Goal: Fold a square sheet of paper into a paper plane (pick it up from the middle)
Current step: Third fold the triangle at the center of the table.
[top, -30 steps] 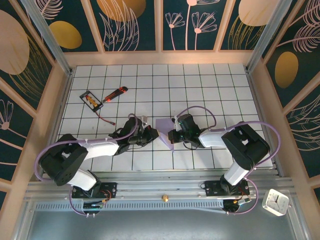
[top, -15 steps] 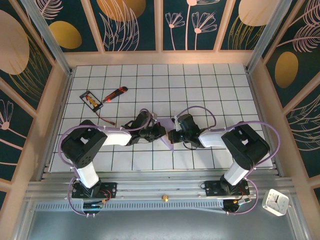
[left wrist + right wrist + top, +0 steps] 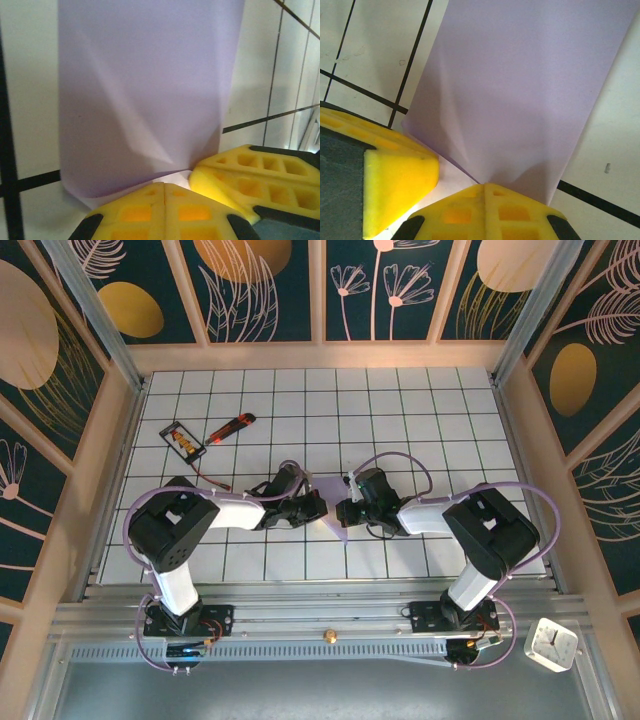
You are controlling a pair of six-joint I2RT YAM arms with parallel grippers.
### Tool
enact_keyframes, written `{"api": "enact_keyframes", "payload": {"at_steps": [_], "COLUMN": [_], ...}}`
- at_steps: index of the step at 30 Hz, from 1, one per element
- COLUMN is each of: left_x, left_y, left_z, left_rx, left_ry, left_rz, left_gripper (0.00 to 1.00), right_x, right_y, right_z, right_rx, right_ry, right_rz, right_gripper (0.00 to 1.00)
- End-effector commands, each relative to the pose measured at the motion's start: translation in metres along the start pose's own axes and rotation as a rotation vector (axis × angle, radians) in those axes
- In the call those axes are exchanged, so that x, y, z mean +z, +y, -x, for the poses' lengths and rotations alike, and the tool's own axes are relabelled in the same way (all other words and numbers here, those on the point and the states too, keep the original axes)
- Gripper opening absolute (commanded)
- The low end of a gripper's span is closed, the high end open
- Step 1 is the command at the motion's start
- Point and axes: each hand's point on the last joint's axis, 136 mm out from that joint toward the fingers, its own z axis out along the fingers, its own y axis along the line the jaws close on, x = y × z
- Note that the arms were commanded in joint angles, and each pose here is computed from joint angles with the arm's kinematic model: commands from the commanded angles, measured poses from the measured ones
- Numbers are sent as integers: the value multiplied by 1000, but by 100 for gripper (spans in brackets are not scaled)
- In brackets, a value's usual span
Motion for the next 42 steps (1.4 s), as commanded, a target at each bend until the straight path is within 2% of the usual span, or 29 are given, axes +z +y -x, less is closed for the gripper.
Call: {"api": "enact_keyframes", "payload": {"at_steps": [1, 12, 21, 26, 31, 35, 38, 42], "left_x": [4, 1, 2, 2, 2, 4, 5, 6], "left_y": [25, 49, 65, 65, 65, 66, 65, 64], "left_z": [-4, -14, -21, -21, -21, -21, -20, -20], "left_rx": [1, 6, 24, 30, 32, 31, 32, 36], "left_ry": [12, 19, 29, 33, 33, 39, 41, 42], "left_rz": [76, 133, 173, 174, 177, 182, 181, 179], "left_gripper": [0, 0, 0, 0, 0, 0, 0, 0], "right_x": [5, 2, -26, -52, -62, -56, -45, -29], "right_y": [-40, -34, -13, -6, 31, 62, 73, 69], "right_z": [-69, -55, -16, -6, -14, -25, -27, -29], "right_rx": [62, 39, -13, -31, -15, -55, -67, -75], "right_ry": [227, 211, 121, 73, 68, 95, 117, 142], "right_rz": [-135, -132, -116, -122, 55, 154, 181, 157], "right_gripper": [0, 0, 18, 23, 22, 15, 9, 5]}}
